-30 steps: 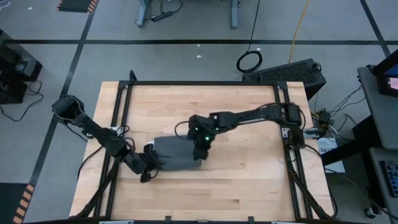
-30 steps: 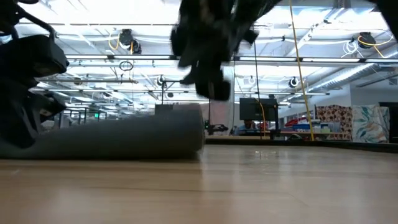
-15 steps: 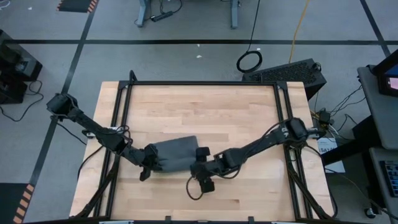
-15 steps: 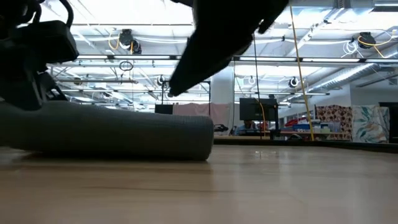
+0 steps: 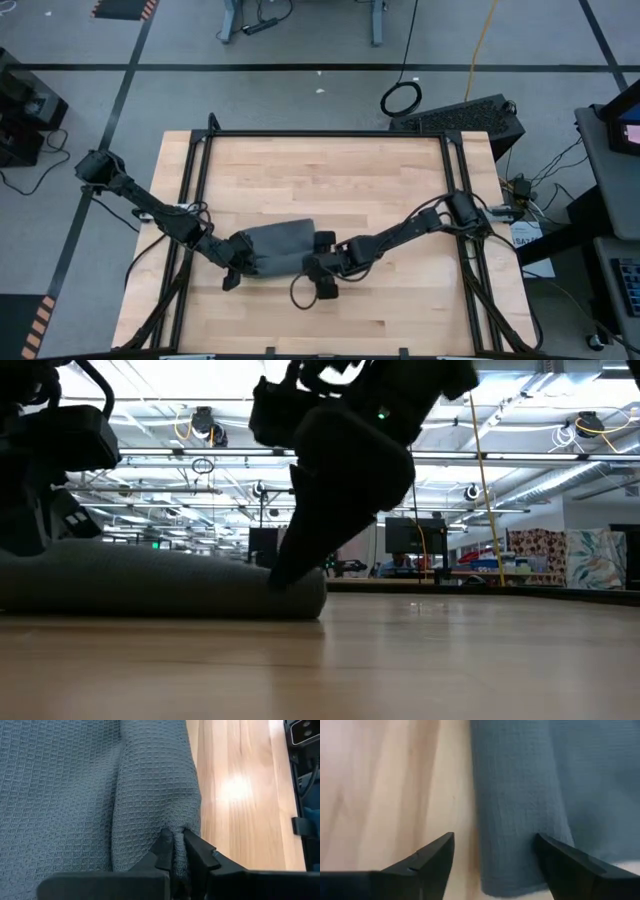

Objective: Roll towel into tight, uniform cylinder
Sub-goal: Roll the gray towel

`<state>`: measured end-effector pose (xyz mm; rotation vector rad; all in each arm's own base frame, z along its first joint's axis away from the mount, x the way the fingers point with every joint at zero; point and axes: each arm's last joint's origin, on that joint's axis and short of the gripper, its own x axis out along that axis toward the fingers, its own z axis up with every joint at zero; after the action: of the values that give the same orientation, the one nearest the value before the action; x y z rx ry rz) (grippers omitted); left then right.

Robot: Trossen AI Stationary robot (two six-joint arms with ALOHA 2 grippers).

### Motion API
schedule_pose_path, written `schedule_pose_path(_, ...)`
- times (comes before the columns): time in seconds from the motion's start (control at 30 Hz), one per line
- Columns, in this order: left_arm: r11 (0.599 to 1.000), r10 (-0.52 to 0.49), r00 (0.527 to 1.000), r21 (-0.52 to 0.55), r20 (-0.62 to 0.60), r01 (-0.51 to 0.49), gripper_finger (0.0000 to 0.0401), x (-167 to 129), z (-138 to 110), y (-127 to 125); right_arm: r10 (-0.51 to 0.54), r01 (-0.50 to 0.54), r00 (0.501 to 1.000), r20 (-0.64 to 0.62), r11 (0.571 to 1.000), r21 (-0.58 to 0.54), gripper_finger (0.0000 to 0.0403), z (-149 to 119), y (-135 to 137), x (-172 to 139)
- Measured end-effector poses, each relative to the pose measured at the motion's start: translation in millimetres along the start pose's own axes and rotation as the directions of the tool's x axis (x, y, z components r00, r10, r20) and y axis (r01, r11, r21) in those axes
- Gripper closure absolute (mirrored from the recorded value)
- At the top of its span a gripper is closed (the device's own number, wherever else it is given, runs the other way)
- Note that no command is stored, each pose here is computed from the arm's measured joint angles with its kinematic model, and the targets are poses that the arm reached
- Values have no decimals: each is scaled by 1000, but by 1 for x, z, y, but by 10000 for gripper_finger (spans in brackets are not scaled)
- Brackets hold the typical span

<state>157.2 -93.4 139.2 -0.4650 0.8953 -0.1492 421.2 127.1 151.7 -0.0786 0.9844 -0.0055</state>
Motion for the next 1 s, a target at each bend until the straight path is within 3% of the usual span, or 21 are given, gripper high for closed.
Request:
schedule_pose_path(0.13, 1000, 4, 1000, -1, -2, -4, 377, 0, 0, 0, 77, -76, 997, -24, 996, 36, 175, -2, -7, 12)
schedule_pose_path(0.27, 1000, -12, 1000, -1, 0, 12, 377, 0, 1, -1, 130, -126, 991, -36, 987, 100, 265, -1, -14, 13)
schedule_pose_path(0.43, 992, -127, 992, -1, -9, 127, 377, -1, 4, -7, 350, -330, 935, -54, 917, 222, 385, 3, -27, 12)
schedule_pose_path(0.53, 985, -170, 985, 1, -7, 170, 377, -4, 6, -10, 451, -421, 892, -42, 859, 293, 385, 8, -37, 5)
schedule_pose_path(0.77, 988, -154, 986, -5, -58, 154, 377, -2, -5, 0, 609, -578, 793, 15, 744, 335, 397, 17, -67, -4)
schedule_pose_path(0.87, 988, -151, 987, -29, -57, 150, 377, 1, -13, 8, 660, -624, 751, 30, 695, 357, 398, 17, -81, -2)
schedule_pose_path(1.0, 973, -226, 974, -51, 0, 225, 377, 3, -16, 17, 729, -684, 684, 38, 622, 382, 400, 12, -94, 13)
